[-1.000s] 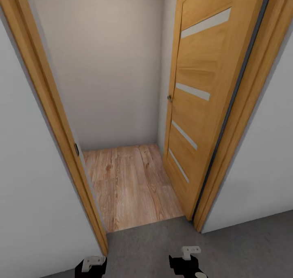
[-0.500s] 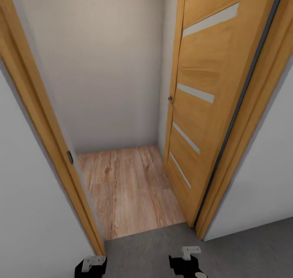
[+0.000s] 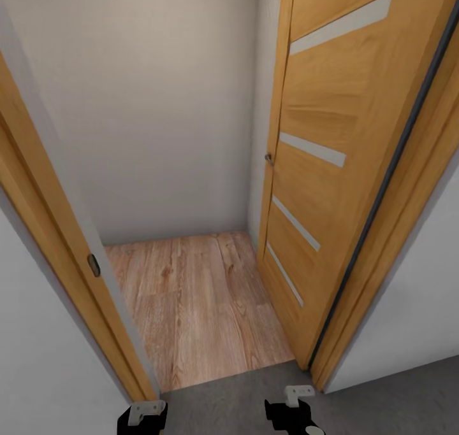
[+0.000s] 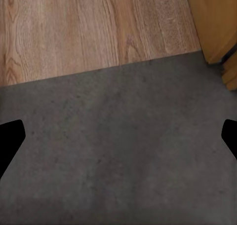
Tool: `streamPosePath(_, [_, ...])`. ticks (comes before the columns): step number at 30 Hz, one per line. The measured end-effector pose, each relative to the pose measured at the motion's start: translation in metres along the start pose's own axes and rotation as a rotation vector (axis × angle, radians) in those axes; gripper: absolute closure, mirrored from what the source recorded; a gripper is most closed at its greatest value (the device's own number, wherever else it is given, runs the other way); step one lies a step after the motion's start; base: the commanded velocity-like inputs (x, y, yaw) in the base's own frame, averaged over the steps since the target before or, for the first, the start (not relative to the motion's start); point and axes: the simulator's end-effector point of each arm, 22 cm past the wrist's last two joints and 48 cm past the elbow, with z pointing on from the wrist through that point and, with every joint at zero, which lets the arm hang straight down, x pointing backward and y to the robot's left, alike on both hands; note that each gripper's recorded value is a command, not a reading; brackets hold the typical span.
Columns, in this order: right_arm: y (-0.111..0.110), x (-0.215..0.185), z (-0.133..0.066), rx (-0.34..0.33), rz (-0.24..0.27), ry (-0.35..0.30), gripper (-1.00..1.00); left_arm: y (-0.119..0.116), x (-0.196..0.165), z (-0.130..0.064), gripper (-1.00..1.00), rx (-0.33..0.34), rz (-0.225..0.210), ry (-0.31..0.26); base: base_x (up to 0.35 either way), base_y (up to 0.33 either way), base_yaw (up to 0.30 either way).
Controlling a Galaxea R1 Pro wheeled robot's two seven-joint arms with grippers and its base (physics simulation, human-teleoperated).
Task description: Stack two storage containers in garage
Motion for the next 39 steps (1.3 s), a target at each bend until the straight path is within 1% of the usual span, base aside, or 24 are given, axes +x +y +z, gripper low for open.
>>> streamPosePath(9, [0.0,-0.0005,0.0001,0.0,0.0,-0.001,-1.0,-0.0002,0.0,0.0,-1.0,0.0,0.0,0.0,0.008,0.0,0.006])
streamPosePath(18, [0.0,-0.0008,0.0001,0.0,0.0,-0.002,-1.0,-0.0003,0.0,0.0,-1.0,0.001,0.0,0.0,0.0,0.0,0.121])
streamPosePath(25, [-0.0001,-0.0003,0.0,0.0,0.0,-0.001,-1.0,-0.0006,0.0,0.0,-1.0,0.001,0.0,0.0,0.01,-0.024,0.041])
streamPosePath(39, [0.0,-0.0004,-0.0001,0.0,0.0,-0.002,-1.0,-0.0007,0.0,-0.0001,-1.0,0.001,0.0,0.0,0.144,-0.129,0.004])
